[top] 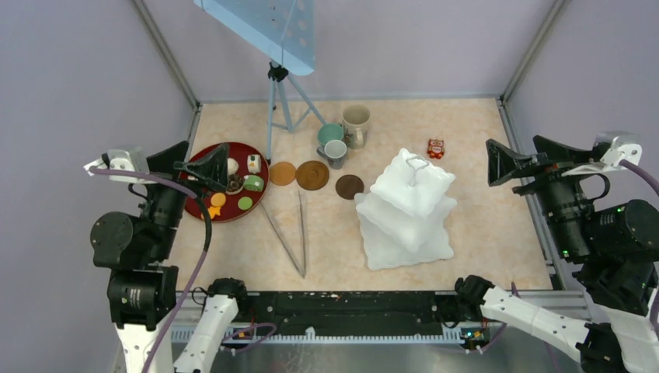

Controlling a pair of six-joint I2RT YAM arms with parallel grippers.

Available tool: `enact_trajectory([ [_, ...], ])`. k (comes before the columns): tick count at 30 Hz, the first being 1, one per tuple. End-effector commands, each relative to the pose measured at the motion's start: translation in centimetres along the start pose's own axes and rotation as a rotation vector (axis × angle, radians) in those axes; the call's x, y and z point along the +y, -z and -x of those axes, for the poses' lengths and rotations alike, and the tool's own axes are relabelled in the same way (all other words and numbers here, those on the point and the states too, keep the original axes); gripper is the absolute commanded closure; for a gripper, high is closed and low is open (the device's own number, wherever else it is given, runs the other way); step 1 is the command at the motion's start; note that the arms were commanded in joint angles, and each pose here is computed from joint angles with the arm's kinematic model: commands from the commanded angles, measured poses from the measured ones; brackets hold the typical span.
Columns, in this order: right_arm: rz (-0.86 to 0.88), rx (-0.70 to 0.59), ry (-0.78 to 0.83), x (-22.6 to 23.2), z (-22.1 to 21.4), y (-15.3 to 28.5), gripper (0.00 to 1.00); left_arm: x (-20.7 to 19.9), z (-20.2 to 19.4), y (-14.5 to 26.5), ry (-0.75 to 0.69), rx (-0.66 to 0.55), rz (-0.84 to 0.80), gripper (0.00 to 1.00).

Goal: Serve the afternoon tea

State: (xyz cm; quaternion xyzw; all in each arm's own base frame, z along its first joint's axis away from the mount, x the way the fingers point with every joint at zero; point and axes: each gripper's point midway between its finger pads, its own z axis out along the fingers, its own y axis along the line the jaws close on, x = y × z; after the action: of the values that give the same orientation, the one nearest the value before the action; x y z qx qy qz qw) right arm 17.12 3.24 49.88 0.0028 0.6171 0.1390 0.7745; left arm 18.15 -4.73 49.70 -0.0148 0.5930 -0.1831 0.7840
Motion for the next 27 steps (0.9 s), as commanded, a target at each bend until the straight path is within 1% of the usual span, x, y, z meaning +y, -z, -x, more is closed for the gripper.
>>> enact_trajectory([
  [1, -0.034, 0.012, -0.027, -0.3, -1.0, -0.2, 0.01, 0.0, -4.5, -1.8, 0.059, 0.152, -0.037, 0.01],
  [6, -0.02, 0.051, 0.02, 0.3, -2.6, -0.7, 0.01, -0.3, -12.7, -2.6, 0.133, 0.439, -0.125, 0.01],
  [9, -0.002, 0.067, 0.033, 0.8, -3.2, -0.9, 0.01, -0.9, -16.9, -2.5, 0.196, 0.587, -0.192, 0.01],
  [11, 0.012, 0.065, 0.031, 1.1, -3.4, -1.0, 0.01, -1.2, -19.2, -2.2, 0.237, 0.665, -0.229, 0.01],
  [14, 0.021, 0.048, 0.001, 1.4, -3.5, -1.0, 0.01, -1.8, -22.3, -1.4, 0.301, 0.743, -0.252, 0.01],
  [15, 0.011, 0.042, -0.014, 1.3, -3.5, -1.0, 0.01, -2.0, -23.5, -1.0, 0.303, 0.77, -0.249, 0.01],
  [17, -0.026, 0.029, -0.05, 0.8, -3.5, -1.1, 0.01, -3.1, -26.5, 0.1, 0.243, 0.834, -0.208, 0.01],
  [20, -0.095, 0.004, -0.129, -0.3, -3.5, -0.9, 0.01, -4.2, -31.3, 2.7, 0.157, 0.933, -0.116, 0.01],
  [22, -0.114, -0.006, -0.155, -0.6, -3.8, -0.8, 0.01, -4.6, -33.5, 4.1, 0.117, 0.967, -0.056, 0.01],
  [24, -0.125, -0.003, -0.153, -0.8, -4.4, -0.8, 0.01, -4.4, -34.9, 5.0, 0.058, 0.968, 0.029, 0.01],
  [27, -0.11, 0.02, -0.124, -0.5, -5.3, -0.8, 0.01, -3.9, -36.0, 6.5, 0.002, 0.932, 0.169, 0.01],
])
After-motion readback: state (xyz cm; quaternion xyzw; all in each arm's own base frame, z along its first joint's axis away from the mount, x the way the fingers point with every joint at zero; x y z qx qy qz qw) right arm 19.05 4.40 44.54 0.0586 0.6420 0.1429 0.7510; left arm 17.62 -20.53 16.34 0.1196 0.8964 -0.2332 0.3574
